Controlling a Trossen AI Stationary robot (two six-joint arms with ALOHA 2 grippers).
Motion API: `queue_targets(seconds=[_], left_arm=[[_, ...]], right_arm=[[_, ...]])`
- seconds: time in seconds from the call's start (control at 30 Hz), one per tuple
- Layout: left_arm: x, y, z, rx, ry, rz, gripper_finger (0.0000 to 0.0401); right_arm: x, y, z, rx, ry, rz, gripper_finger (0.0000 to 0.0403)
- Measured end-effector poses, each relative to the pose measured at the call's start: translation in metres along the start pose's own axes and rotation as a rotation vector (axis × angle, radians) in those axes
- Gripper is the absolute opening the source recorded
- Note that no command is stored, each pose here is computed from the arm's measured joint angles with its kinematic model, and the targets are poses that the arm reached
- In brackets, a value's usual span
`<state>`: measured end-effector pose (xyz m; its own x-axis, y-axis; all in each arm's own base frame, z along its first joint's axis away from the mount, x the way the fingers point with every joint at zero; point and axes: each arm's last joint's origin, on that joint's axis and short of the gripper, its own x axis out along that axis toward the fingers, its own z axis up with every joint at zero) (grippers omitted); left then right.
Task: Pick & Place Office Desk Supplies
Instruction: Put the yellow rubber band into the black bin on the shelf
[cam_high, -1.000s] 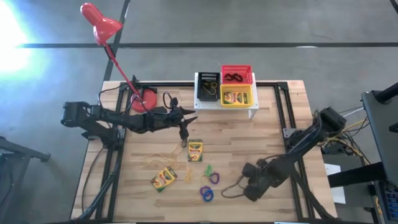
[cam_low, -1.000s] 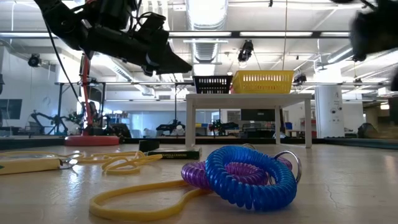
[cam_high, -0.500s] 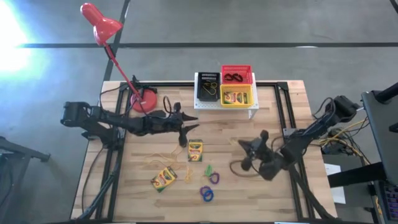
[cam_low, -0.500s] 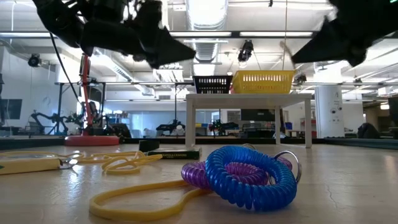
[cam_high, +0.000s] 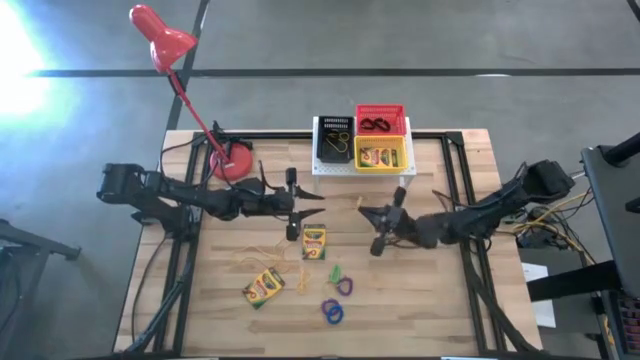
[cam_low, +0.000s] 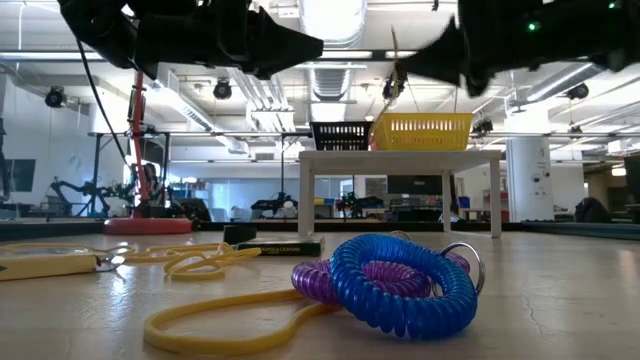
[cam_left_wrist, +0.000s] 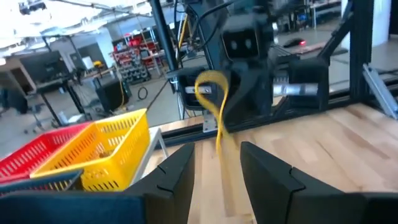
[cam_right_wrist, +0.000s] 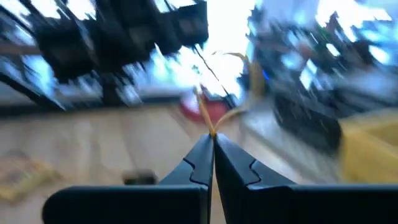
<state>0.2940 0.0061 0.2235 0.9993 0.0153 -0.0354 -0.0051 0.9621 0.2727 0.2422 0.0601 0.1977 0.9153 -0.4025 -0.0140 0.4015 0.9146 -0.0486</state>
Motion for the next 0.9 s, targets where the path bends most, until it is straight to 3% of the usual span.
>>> queue_targets(seconds=[0.1, 0.2, 0.4, 0.67, 0.77, 0.9], left_arm=[[0.001, -0.002, -0.002, 0.007, 0.0, -0.034, 0.0132], [0.007, -0.004, -0.009, -0.02, 0.019, -0.063, 0.0139], [0.033, -0.006, -0.016, -0.164, 0.053, -0.067, 0.0173], [0.053, -0.005, -0.016, -0.253, 0.062, -0.056, 0.023], [0.055, -0.005, -0.015, -0.254, 0.077, -0.059, 0.0225], [0.055, -0.005, -0.015, -0.259, 0.093, -0.062, 0.0177]], right_arm=[[0.007, -0.004, 0.006, 0.01, -0.166, 0.117, 0.0008], [0.015, -0.008, 0.008, -0.003, -0.243, 0.125, 0.0008], [0.033, -0.006, 0.002, -0.022, -0.22, 0.1, 0.0008], [0.038, -0.002, -0.009, -0.002, -0.184, 0.113, 0.0008], [0.038, -0.002, -0.01, 0.0, -0.172, 0.115, 0.0008], [0.037, -0.001, -0.011, 0.017, -0.156, 0.12, 0.0008]])
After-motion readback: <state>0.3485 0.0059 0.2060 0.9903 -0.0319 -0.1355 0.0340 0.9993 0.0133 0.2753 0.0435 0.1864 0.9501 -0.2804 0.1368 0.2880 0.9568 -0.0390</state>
